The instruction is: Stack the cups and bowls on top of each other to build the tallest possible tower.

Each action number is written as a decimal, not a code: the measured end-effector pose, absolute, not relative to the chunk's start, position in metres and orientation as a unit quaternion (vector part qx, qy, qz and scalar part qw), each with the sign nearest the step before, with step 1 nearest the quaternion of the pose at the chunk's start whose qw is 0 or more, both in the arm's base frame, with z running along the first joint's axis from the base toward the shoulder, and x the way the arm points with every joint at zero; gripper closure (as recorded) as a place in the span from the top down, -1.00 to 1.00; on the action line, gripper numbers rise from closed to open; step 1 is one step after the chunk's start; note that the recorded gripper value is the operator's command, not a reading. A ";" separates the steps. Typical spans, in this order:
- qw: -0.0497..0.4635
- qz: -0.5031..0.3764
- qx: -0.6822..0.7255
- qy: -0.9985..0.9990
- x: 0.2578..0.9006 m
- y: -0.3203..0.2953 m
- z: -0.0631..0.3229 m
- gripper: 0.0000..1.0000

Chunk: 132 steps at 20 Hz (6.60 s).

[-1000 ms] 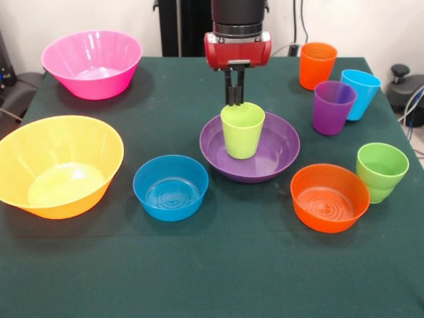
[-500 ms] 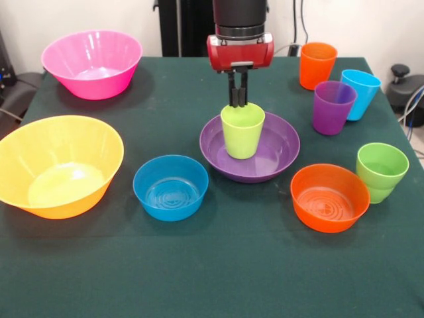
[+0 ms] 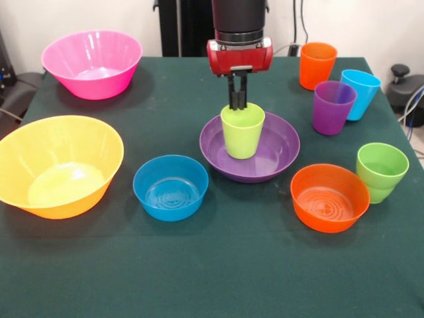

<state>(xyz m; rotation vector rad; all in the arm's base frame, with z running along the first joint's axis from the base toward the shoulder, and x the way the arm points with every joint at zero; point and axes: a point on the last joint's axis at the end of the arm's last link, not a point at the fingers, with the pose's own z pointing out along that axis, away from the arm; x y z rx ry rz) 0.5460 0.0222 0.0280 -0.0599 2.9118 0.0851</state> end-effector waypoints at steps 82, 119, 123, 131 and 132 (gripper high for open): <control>0.189 -0.002 -0.003 0.982 0.548 0.020 -0.035 -1.00; 0.177 0.007 -0.012 0.984 0.547 0.024 -0.037 -1.00; 0.174 0.014 -0.014 0.985 0.547 0.027 -0.038 -1.00; 0.163 0.031 -0.021 0.986 0.550 0.028 -0.038 -1.00; 0.162 0.032 -0.023 0.986 0.551 0.027 -0.038 -1.00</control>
